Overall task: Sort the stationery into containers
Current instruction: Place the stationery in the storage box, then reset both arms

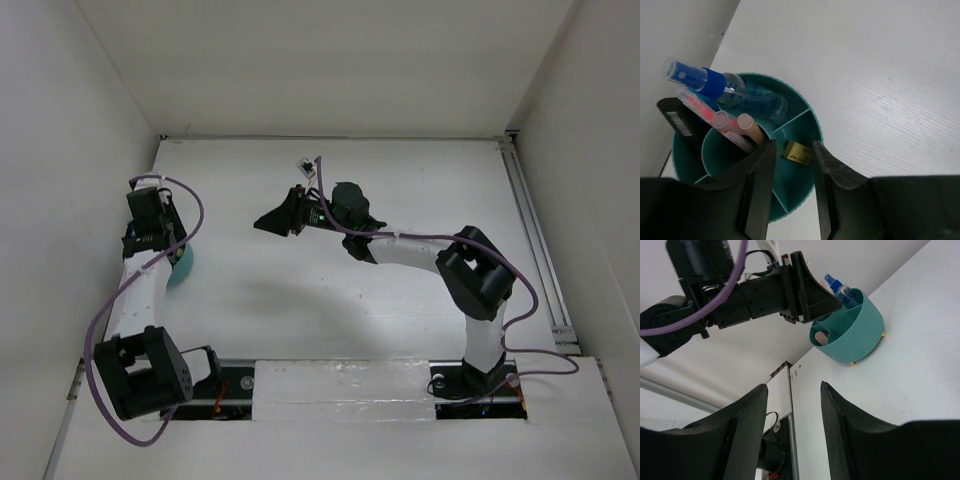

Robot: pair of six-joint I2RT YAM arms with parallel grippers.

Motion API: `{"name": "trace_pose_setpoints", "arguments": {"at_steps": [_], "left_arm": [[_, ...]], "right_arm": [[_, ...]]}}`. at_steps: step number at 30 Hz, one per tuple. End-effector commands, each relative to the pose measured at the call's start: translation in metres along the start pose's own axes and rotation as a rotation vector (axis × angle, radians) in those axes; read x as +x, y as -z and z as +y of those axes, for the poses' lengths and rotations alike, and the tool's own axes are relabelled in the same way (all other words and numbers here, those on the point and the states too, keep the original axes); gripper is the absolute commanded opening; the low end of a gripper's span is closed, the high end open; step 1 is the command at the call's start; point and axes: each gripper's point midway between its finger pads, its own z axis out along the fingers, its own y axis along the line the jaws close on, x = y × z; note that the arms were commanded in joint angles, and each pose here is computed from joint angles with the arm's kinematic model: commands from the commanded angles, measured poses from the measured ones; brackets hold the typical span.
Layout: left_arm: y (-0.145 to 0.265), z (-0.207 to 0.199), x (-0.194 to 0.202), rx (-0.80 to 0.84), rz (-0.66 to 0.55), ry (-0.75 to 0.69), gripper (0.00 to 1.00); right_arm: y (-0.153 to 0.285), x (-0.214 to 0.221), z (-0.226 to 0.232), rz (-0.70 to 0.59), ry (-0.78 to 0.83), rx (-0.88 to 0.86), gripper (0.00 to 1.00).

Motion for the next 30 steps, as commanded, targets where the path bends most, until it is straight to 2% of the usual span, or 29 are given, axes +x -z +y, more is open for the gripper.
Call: {"name": "trace_pose_setpoints", "arguments": {"at_steps": [1, 7, 8, 9, 11, 12, 14, 16, 17, 18, 23, 24, 25, 28, 30], "left_arm": [[0.029, -0.005, -0.033, 0.037, -0.146, 0.026, 0.32], [0.07, -0.029, -0.059, 0.151, -0.283, 0.021, 0.39], [0.075, -0.028, -0.061, 0.153, -0.286, 0.03, 0.53], [0.08, -0.032, -0.062, 0.178, -0.295, 0.028, 0.99], [0.1, -0.039, -0.069, 0.234, -0.342, 0.049, 0.99], [0.11, -0.041, -0.07, 0.257, -0.359, 0.068, 0.99], [0.139, -0.042, -0.076, 0.297, -0.434, 0.093, 0.99], [0.155, -0.038, -0.071, 0.292, -0.445, 0.151, 0.99], [0.178, -0.033, -0.079, 0.291, -0.507, 0.158, 0.99], [0.183, -0.031, -0.071, 0.291, -0.491, 0.171, 0.99], [0.243, -0.026, -0.068, 0.342, -0.59, 0.207, 0.99], [0.262, -0.024, -0.067, 0.363, -0.644, 0.206, 0.99], [0.272, -0.025, -0.063, 0.381, -0.651, 0.224, 0.99], [0.288, -0.027, -0.054, 0.418, -0.641, 0.222, 0.99], [0.29, -0.03, -0.041, 0.444, -0.593, 0.263, 0.99]], "right_arm": [[0.004, -0.025, 0.034, -0.055, 0.061, -0.088, 0.52], [0.001, -0.024, 0.024, -0.033, 0.062, -0.03, 0.55], [0.001, -0.025, 0.022, -0.024, 0.073, -0.004, 0.57], [0.0, -0.028, 0.019, -0.023, 0.083, 0.015, 0.58], [-0.004, -0.036, 0.027, -0.041, 0.108, 0.062, 0.7], [0.0, -0.036, 0.02, -0.014, 0.126, 0.133, 0.72], [0.001, -0.045, 0.017, -0.035, 0.163, 0.248, 0.95], [0.011, -0.053, 0.026, -0.022, 0.19, 0.36, 0.98], [0.02, -0.065, 0.02, -0.068, 0.204, 0.464, 1.0], [0.024, -0.071, 0.028, -0.081, 0.217, 0.506, 1.0], [0.095, -0.08, 0.05, -0.113, 0.275, 0.776, 1.0], [0.108, -0.086, 0.051, -0.136, 0.283, 0.82, 1.0], [0.117, -0.076, 0.053, -0.116, 0.289, 0.838, 1.0], [0.16, -0.079, 0.072, -0.162, 0.298, 0.905, 1.0], [0.195, -0.079, 0.084, -0.189, 0.282, 0.935, 1.0]]}}
